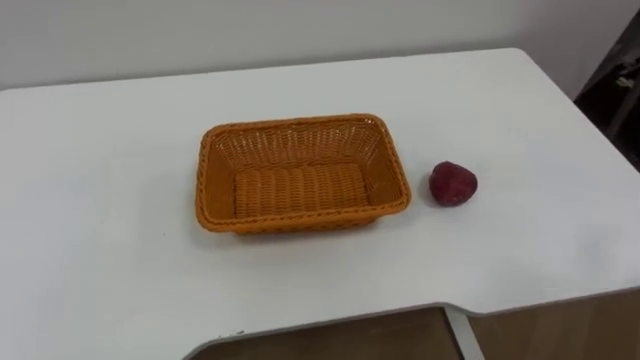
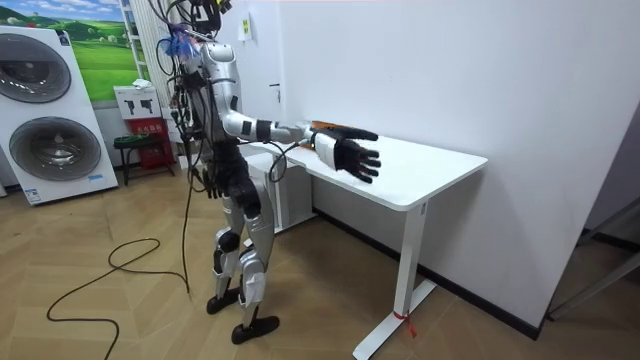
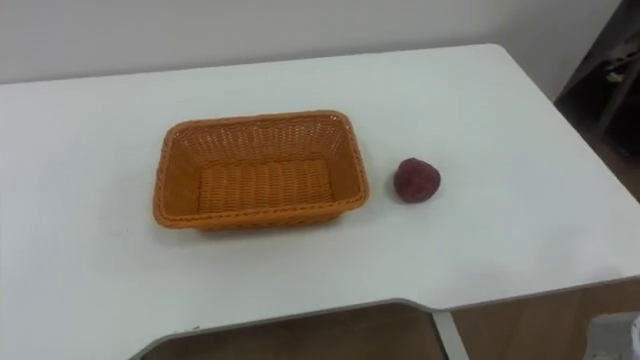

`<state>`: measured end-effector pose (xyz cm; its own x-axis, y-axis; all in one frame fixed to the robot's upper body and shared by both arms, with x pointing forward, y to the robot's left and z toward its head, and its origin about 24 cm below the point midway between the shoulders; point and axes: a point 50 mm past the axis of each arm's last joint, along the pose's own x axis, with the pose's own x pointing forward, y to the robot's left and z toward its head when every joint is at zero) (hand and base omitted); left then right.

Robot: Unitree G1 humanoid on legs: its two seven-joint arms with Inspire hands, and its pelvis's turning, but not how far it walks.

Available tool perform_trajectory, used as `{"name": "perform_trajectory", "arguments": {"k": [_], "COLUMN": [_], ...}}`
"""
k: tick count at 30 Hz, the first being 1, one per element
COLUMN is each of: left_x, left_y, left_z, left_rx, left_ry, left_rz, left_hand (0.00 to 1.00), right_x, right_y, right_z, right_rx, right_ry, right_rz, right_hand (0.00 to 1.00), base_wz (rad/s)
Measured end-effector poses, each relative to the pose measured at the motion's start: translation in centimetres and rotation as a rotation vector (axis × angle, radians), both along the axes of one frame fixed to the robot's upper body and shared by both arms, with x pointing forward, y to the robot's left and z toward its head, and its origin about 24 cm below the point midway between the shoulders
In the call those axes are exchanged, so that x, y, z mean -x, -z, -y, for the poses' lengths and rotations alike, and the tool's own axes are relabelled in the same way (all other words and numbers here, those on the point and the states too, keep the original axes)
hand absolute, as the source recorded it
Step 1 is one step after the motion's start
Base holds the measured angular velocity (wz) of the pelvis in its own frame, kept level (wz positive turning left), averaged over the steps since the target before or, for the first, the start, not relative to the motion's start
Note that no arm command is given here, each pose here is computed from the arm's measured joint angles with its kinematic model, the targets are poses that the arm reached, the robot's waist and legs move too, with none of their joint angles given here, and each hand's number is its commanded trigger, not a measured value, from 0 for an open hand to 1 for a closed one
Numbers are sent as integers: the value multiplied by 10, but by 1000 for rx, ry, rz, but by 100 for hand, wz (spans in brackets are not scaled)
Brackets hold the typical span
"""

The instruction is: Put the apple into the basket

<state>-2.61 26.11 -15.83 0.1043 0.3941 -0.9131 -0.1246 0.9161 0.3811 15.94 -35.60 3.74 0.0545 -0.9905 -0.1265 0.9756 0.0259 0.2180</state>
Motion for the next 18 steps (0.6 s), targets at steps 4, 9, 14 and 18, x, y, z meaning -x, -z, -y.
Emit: {"name": "perform_trajectory", "arguments": {"k": [4, 9, 14, 18], "left_x": [-3, -3, -4, -5], "left_y": [2, 2, 2, 1], "left_z": [4, 6, 6, 3], "left_rx": [17, 34, 48, 63], "left_ry": [43, 61, 66, 76], "left_rz": [-10, -13, -6, -4], "left_hand": [0, 0, 0, 0], "right_x": [-20, -39, -48, -56], "right_y": [-12, -12, -12, -10], "right_z": [-9, -25, -34, -43], "right_rx": [120, 148, 206, 237], "right_ry": [-145, -335, -474, -584], "right_rz": [-26, -40, -70, -98], "right_hand": [0, 0, 0, 0], "base_wz": [0, 3, 4, 10]}}
